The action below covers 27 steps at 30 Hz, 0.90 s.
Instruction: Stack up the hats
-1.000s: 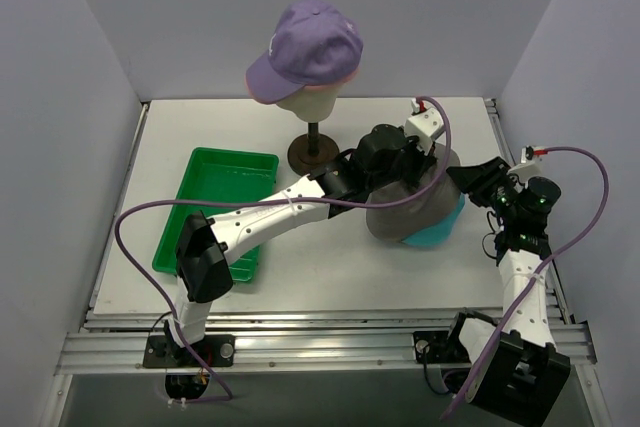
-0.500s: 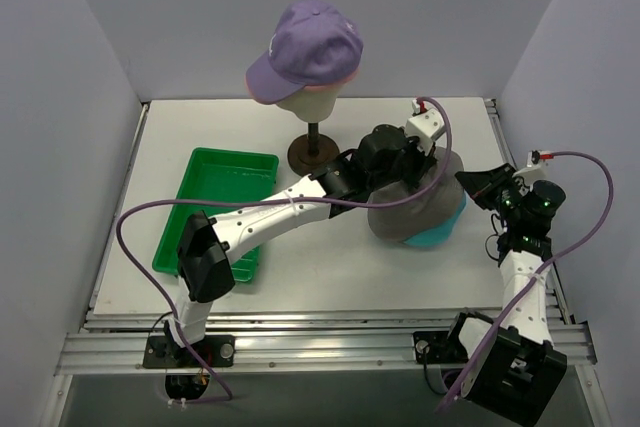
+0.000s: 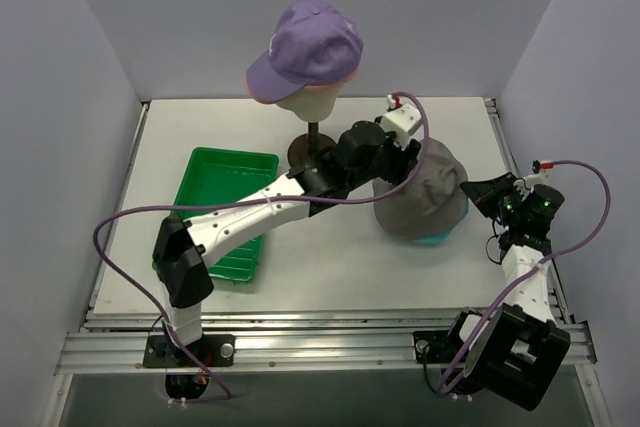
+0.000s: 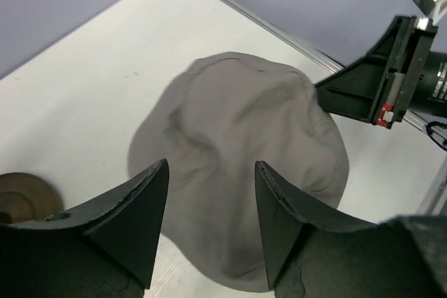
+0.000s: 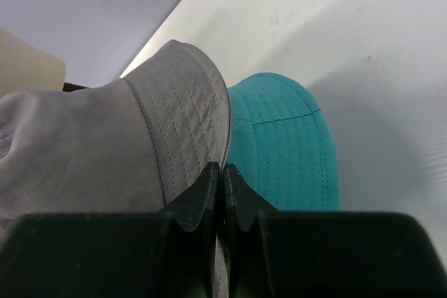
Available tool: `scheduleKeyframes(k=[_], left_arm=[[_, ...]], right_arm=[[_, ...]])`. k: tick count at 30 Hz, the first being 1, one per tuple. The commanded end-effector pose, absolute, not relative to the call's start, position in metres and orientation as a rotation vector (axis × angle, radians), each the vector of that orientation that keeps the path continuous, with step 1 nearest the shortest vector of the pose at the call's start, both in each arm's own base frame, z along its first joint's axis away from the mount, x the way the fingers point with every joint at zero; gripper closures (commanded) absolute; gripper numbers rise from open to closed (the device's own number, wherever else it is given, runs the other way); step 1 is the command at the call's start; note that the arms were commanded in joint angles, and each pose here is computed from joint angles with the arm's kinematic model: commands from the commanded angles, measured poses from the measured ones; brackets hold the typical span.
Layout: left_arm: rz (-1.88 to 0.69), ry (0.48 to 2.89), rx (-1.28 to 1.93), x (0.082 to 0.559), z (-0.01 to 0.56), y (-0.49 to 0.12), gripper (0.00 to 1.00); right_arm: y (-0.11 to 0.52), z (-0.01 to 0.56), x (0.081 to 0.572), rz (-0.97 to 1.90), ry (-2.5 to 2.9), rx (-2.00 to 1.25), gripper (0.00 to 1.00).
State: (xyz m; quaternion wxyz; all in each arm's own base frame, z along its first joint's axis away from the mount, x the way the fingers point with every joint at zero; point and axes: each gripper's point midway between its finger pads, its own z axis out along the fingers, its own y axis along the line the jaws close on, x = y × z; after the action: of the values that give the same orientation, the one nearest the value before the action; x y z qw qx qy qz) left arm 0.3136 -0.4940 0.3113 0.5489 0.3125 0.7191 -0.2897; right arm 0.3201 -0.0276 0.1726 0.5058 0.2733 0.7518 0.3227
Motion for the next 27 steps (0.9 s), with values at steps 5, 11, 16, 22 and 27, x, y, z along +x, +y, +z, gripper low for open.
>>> scheduleKeyframes(k=[5,11,16,22,27], left_arm=[[-0.708,1.731,0.484,0.338,0.339,-0.414,0.39],[-0.734,1.821,0.457,0.350,0.285,-0.396,0.40],[-0.813,1.799,0.485,0.347,0.272,-0.407,0.40],[-0.886,1.794,0.537,0.352,0.256,-0.421,0.40],[-0.961,1.771,0.534,0.358,0.254,-0.428,0.40]], right_arm=[[-0.042,0.170,0.331,0.714,1.792,0.664,1.00],[-0.041,0.158,0.341,0.713,1.820,0.676,1.00],[-0.041,0.154,0.347,0.707,1.824,0.686,1.00],[-0.046,0.146,0.357,0.693,1.860,0.670,1.00],[-0.049,0.139,0.364,0.689,1.883,0.665,1.00]])
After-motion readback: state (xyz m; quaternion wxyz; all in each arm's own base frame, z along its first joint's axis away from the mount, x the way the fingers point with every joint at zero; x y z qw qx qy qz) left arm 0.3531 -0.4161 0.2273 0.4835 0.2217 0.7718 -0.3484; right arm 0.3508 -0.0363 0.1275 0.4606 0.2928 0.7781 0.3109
